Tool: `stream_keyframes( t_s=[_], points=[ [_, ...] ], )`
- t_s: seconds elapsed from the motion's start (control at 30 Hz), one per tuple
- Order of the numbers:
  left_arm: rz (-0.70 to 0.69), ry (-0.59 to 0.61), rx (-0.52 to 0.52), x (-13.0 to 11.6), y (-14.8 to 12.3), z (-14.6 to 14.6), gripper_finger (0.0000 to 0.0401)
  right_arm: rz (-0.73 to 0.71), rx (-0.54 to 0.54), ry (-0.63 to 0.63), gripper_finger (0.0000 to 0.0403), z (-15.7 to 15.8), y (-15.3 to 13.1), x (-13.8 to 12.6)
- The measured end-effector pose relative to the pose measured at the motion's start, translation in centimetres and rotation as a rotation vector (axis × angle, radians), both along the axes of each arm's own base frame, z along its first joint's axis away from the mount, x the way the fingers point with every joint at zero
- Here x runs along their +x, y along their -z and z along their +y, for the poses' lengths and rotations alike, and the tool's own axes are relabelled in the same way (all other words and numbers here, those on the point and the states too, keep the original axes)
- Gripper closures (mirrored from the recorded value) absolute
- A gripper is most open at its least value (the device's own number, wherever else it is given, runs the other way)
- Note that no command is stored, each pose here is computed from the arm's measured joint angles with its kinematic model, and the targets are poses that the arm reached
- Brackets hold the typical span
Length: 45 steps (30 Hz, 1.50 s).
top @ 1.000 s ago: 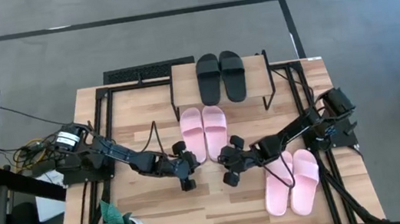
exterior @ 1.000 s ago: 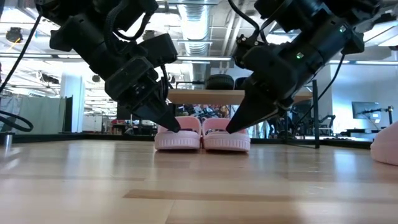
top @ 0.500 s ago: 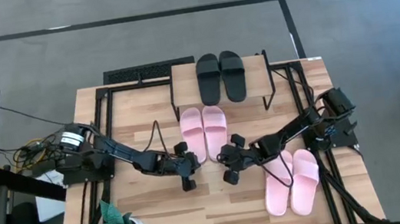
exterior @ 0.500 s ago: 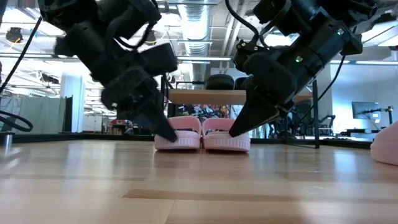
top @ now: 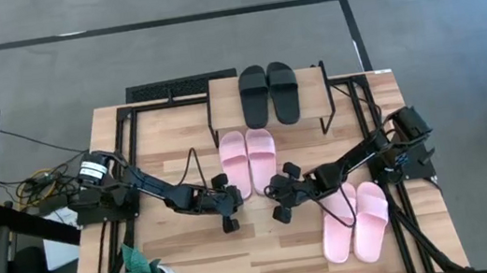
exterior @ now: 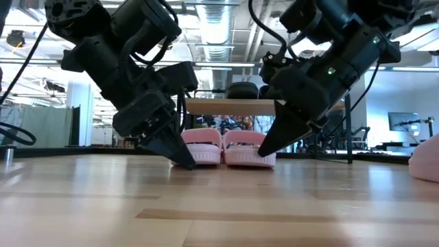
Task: Pick and place slides into the shelf
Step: Adjust the pink slippers under the shelf
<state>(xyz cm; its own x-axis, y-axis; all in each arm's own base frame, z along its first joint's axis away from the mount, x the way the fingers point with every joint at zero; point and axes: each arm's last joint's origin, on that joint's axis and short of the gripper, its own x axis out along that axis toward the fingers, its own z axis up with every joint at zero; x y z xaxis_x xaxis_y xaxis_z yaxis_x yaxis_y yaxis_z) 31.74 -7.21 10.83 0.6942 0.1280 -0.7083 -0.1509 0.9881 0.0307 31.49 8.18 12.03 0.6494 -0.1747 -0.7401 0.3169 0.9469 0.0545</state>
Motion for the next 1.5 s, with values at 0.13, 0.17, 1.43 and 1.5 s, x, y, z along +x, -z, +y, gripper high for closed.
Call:
stream_keyframes(
  t_s=[0.13, 0.17, 1.43, 1.5],
  points=[
    [0.0, -0.023, 0.001, 0.2, 0.0, 0.7, 0.0401, 0.018, -0.011, 0.016, 0.0403, -0.7, 0.1, 0.0],
    [0.0, -0.031, 0.003, 0.2, 0.0, 0.9, 0.0401, 0.019, -0.014, 0.018, 0.0403, -0.9, 0.1, 0.1],
    [-0.02, -0.184, 0.064, 1.1, -0.3, 9.7, 0.0401, 0.091, -0.116, -0.044, 0.0403, -10.8, 0.1, 1.0],
    [-0.02, -0.197, 0.065, 1.1, -0.3, 10.1, 0.0401, 0.086, -0.114, -0.05, 0.0403, -11.4, 0.0, 1.0]
  ],
)
